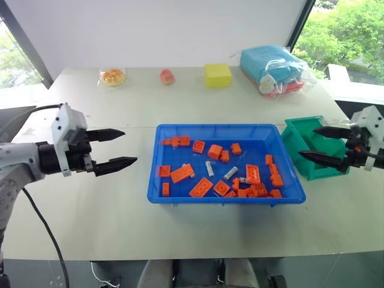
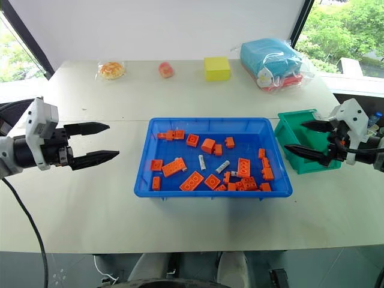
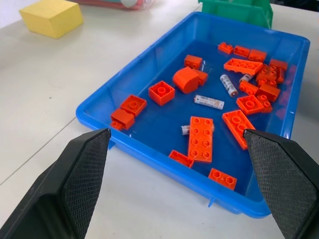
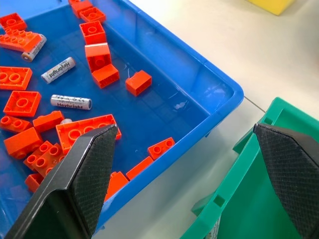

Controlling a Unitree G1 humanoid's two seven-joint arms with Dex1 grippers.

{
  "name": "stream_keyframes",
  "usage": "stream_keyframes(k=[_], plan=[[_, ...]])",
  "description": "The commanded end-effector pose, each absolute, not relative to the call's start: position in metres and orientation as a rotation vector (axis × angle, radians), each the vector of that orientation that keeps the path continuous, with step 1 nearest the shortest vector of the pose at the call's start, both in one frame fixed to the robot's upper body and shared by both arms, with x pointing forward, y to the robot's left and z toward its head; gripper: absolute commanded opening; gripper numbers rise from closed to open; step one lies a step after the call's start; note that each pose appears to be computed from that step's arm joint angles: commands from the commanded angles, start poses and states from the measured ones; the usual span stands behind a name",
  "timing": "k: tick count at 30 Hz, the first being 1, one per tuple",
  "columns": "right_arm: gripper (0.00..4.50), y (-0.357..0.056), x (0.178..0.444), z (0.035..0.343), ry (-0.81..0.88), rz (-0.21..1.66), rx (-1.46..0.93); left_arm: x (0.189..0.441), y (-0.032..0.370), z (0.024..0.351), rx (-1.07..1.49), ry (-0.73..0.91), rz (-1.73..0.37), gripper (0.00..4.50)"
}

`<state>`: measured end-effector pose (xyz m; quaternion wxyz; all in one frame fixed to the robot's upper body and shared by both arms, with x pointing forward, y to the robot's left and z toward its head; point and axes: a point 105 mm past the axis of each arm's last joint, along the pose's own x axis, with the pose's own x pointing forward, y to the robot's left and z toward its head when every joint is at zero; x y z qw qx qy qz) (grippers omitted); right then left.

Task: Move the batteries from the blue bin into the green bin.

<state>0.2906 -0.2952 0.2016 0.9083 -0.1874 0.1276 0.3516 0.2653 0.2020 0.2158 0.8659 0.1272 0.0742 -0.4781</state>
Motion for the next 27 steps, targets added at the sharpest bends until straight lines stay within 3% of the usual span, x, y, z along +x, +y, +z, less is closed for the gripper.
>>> stream_keyframes(k=[1, 18, 27], plan=[[4.5, -0.293, 0.288, 0.217, 0.204, 0.721, -0.409, 0.267, 0.202, 0.225, 0.296, 0.117, -0.995, 4.45], [4.5, -0.291, 0.291, 0.214, 0.213, 0.728, -0.428, 0.27, 0.197, 0.229, 0.301, 0.104, -1.016, 4.45], [4.5, -0.28, 0.298, 0.227, 0.194, 0.779, -0.47, 0.265, 0.191, 0.223, 0.289, 0.11, -1.038, 4.45]])
